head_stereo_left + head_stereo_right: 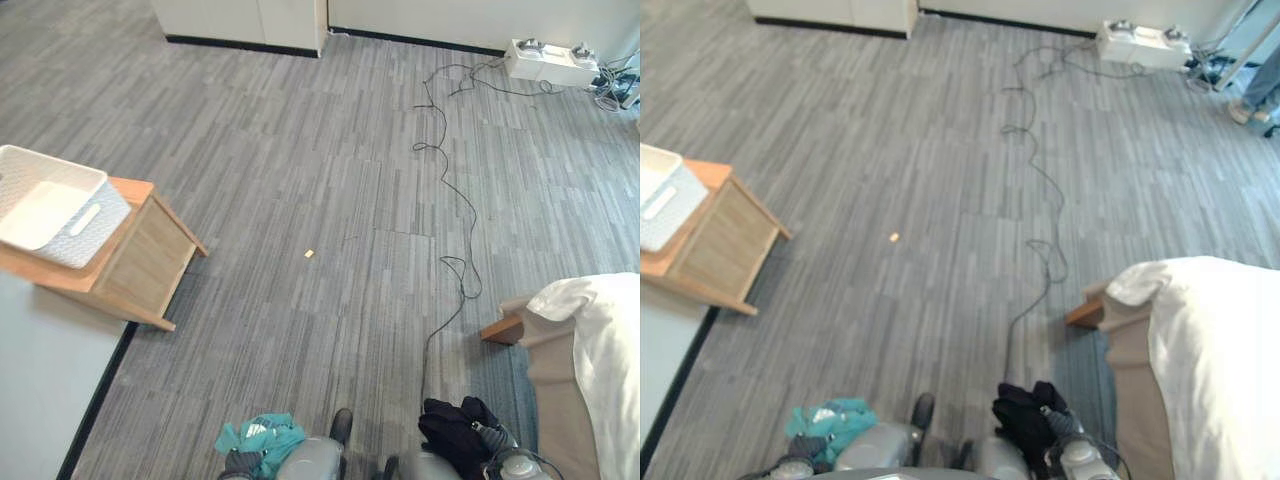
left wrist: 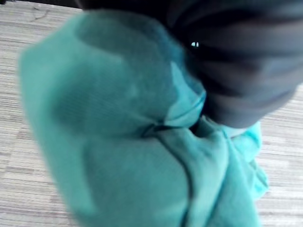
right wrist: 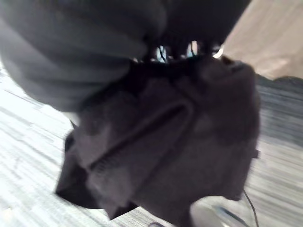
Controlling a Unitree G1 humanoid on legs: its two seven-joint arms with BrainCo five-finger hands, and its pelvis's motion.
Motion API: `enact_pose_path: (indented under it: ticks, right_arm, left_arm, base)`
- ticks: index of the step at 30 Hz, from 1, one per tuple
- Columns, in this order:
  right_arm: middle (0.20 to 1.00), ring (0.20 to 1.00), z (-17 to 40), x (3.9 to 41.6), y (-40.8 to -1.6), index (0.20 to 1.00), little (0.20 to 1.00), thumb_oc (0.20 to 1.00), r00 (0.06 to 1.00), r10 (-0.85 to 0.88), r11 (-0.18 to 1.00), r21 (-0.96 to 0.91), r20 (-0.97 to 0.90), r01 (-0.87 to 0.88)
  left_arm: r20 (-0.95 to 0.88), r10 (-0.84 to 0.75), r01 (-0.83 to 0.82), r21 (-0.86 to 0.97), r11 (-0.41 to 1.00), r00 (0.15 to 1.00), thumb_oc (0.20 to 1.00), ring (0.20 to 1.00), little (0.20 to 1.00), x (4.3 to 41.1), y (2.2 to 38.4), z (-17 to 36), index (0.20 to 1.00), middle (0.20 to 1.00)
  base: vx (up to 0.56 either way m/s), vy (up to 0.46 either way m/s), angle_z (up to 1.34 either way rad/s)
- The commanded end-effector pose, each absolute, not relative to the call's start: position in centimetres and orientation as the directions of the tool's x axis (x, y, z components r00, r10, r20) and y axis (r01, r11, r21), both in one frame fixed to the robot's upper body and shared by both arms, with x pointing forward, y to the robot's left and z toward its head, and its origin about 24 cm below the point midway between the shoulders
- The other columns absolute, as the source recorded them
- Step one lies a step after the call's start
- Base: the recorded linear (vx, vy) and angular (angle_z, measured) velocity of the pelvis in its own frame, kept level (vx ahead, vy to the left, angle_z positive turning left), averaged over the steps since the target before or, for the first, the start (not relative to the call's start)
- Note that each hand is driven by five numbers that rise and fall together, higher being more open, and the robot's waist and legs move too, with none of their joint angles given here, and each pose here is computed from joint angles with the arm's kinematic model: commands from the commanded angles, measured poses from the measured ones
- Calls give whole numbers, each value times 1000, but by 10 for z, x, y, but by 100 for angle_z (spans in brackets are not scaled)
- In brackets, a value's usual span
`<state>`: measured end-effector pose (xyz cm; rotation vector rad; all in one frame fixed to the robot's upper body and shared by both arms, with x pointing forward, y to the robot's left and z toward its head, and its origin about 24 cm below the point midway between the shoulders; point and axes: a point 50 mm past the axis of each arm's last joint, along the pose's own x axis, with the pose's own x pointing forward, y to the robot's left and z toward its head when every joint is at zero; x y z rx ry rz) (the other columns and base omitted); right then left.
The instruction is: Tidy up the quilt and then pick up the clothes from the bed and put them into the laundry hamper.
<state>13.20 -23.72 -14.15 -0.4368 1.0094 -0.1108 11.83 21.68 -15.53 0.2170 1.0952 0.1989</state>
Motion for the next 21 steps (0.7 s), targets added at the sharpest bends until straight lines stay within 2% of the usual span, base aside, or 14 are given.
enact_pose_path:
  ticks: [1,6,8,10,13,16,18,19,20,21]
  right_arm:
    - [200,200,-117,184,-237,200,200,200,676,-269,905,-421,-686,-67]
    - [200,200,-118,179,-243,200,200,200,669,-292,901,-430,-684,-47]
    - [200,200,-123,173,-241,200,200,200,642,-279,893,-438,-714,-100]
    - [200,200,-124,171,-241,200,200,200,640,-271,891,-439,-719,-117]
    - [200,200,-111,196,-242,200,200,200,686,-260,875,-466,-679,-130]
    - [200,200,-110,198,-243,200,200,200,688,-256,870,-472,-679,-142]
    - [200,200,-111,192,-251,200,200,200,684,-279,857,-496,-674,-139]
    - [200,200,-111,192,-251,200,200,200,684,-279,857,-496,-674,-139]
    - [200,200,-110,193,-254,200,200,200,687,-295,854,-505,-665,-123]
    - [200,200,-110,193,-254,200,200,200,687,-295,854,-505,-664,-123]
  left_arm:
    - [-761,322,-60,351,934,563,200,200,200,158,236,-135,200,200]
    - [-730,315,-26,379,925,607,200,200,200,174,232,-129,200,200]
    - [-760,347,-46,387,921,550,200,200,200,158,239,-137,200,200]
    - [-764,354,-71,378,923,539,200,200,200,154,240,-138,200,200]
    - [-760,359,-122,352,928,542,200,200,200,152,243,-137,200,200]
    - [-769,346,-126,333,935,537,200,200,200,150,239,-139,200,200]
    - [-796,370,-164,333,928,479,200,200,200,128,241,-146,200,200]
    - [-796,370,-164,333,928,479,200,200,200,128,241,-146,200,200]
    - [-815,384,-170,345,923,434,200,200,200,114,244,-150,200,200]
    - [-815,384,-170,345,923,434,200,200,200,115,244,-150,200,200]
  base:
    - [738,-101,127]
    - [657,-158,150]
    - [994,-237,139]
    - [562,-141,29]
    - [531,-235,20]
    - [401,-63,13]
    - [706,-24,-9]
    - [804,4,-8]
    - [378,11,45]
    - [591,2,66]
